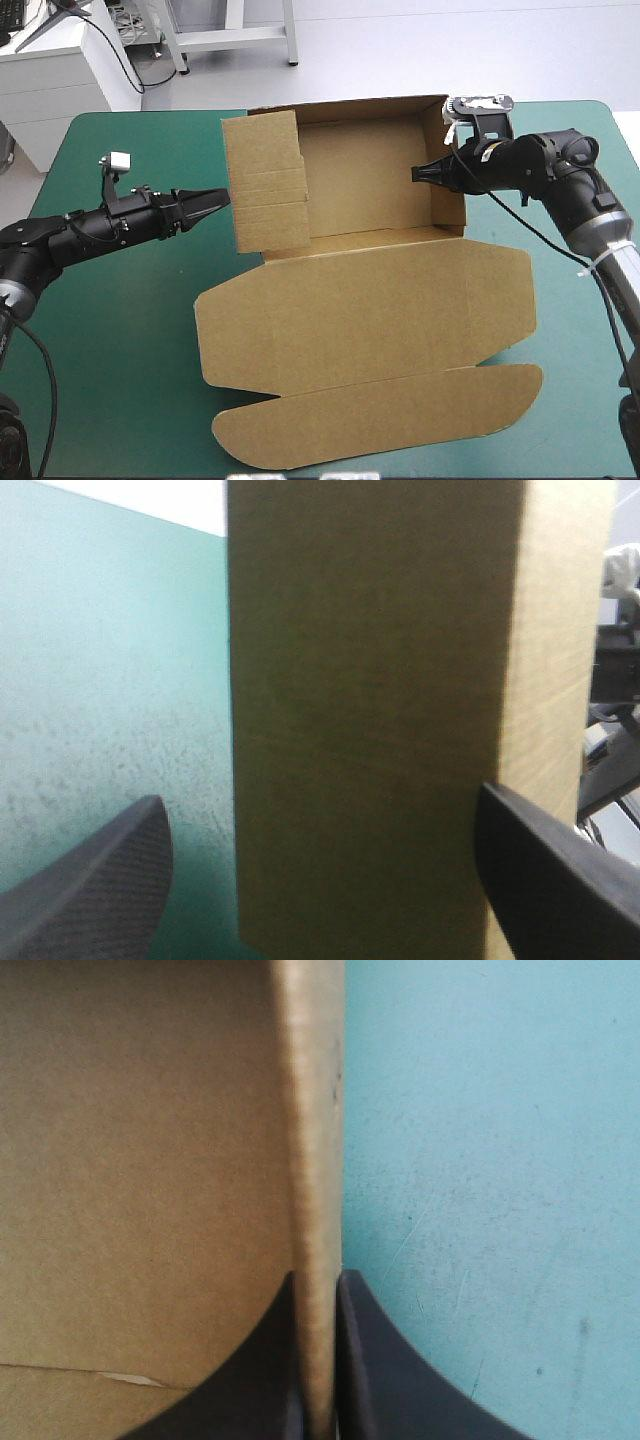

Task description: Fold the box

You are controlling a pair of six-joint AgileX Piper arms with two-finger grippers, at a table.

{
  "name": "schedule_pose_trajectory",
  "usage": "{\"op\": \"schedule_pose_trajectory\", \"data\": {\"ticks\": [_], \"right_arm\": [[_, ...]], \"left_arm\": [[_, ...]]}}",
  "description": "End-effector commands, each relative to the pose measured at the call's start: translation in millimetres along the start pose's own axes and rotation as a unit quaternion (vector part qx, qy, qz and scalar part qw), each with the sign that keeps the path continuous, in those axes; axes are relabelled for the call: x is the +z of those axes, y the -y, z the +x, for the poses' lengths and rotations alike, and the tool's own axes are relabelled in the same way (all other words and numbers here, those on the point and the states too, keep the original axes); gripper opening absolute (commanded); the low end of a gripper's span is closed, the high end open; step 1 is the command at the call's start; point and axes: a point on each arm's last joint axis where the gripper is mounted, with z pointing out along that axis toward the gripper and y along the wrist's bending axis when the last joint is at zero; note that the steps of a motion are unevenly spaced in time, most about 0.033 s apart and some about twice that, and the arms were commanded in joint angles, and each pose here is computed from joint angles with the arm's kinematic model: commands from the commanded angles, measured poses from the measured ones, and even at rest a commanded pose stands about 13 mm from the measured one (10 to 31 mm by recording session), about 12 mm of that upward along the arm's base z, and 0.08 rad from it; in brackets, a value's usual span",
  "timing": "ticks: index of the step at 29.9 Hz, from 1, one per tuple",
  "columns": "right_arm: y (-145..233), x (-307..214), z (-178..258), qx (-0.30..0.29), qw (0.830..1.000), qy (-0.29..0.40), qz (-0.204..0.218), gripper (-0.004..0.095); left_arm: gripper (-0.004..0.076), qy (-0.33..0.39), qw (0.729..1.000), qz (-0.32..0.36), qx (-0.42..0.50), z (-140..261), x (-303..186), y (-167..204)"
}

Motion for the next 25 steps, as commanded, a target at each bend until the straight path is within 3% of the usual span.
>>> {"op": "schedule_pose_trajectory", "data": {"ticks": [1,15,21,25], "right_arm": [[-3.1,-24.1,-12.9,0.012,0.998,0.057,-0.013,-0.0016],[-24.4,-23.7,-6.2,-0.004,0.999,0.037,-0.026,-0.0015],[-30.7,-23.1,-4.6,-0.002,0.999,0.039,-0.009,-0.0015],[-30.0,-23.1,-4.8,0.007,0.999,0.039,-0.006,-0.0015]], "left_arm": [[0.0585,0.035,0.995,0.080,0.040,-11.2,0.3,29.5],[0.0585,0.003,0.992,0.110,0.056,-1.3,18.5,43.9],[0.0586,-0.051,0.997,0.029,0.054,-9.3,18.5,45.0],[0.0586,-0.047,0.996,-0.042,0.056,-16.6,22.4,61.0]]}}
